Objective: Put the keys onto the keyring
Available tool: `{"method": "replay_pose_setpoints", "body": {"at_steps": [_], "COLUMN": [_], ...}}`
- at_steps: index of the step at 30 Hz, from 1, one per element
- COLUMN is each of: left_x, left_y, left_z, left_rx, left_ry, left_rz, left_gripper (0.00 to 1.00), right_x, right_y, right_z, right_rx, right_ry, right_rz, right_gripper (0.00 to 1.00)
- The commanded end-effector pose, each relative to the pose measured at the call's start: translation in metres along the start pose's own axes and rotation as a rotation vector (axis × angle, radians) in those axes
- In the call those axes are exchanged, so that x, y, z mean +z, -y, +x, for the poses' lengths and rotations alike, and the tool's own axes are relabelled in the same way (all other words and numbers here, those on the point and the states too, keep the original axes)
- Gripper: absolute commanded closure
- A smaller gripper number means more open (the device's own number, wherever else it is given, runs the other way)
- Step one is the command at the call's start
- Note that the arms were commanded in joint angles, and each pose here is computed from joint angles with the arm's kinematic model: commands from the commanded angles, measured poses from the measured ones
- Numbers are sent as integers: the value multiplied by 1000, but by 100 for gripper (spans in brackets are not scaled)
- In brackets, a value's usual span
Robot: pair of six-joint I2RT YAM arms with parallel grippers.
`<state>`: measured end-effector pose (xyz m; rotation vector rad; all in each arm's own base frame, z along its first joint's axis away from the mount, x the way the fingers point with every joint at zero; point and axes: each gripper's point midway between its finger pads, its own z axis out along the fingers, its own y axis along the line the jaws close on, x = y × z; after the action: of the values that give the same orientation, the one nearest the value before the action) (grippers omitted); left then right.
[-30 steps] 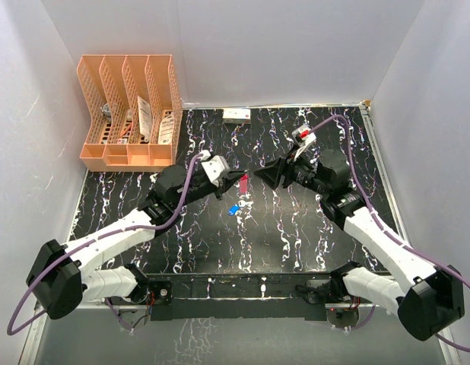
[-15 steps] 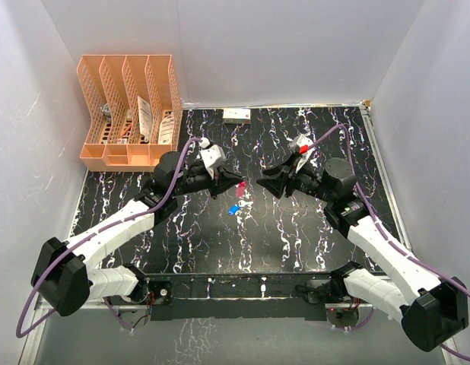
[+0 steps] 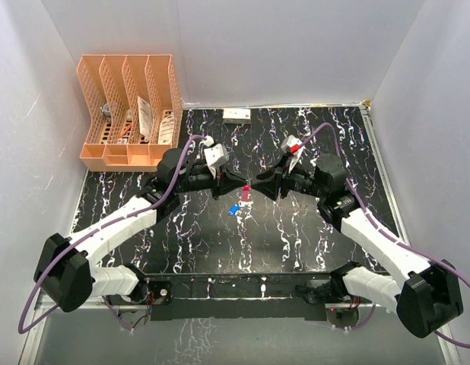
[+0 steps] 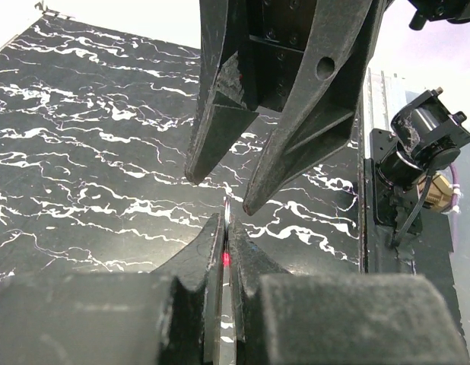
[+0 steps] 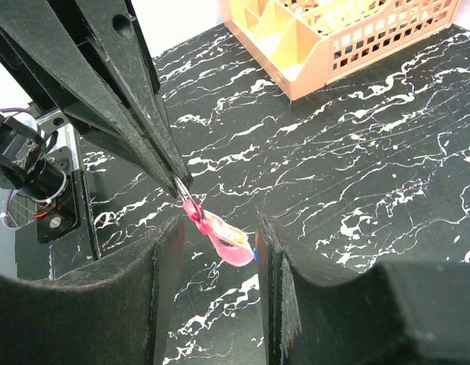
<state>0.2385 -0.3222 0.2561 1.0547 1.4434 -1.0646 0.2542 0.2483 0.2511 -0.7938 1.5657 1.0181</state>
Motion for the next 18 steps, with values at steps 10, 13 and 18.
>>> {"method": "replay_pose_setpoints", "body": {"at_steps": [10, 13, 18], "left_x": [5, 6, 7], "left_y": [8, 8, 8], "left_z": [-15, -14, -14], "left_rx": [1, -2, 0], "left_ry": [-4, -13, -13], "left_rz": [92, 104, 105], "left_gripper": [100, 100, 100], "right_x": [4, 4, 5], "right_y": [-13, -14, -15], "right_z": [-40, -41, -39], "right_rx": [-89, -91, -86], "right_ry": [95, 96, 89], "right_rz": [-74, -76, -85], "right_gripper": [71, 75, 81]}}
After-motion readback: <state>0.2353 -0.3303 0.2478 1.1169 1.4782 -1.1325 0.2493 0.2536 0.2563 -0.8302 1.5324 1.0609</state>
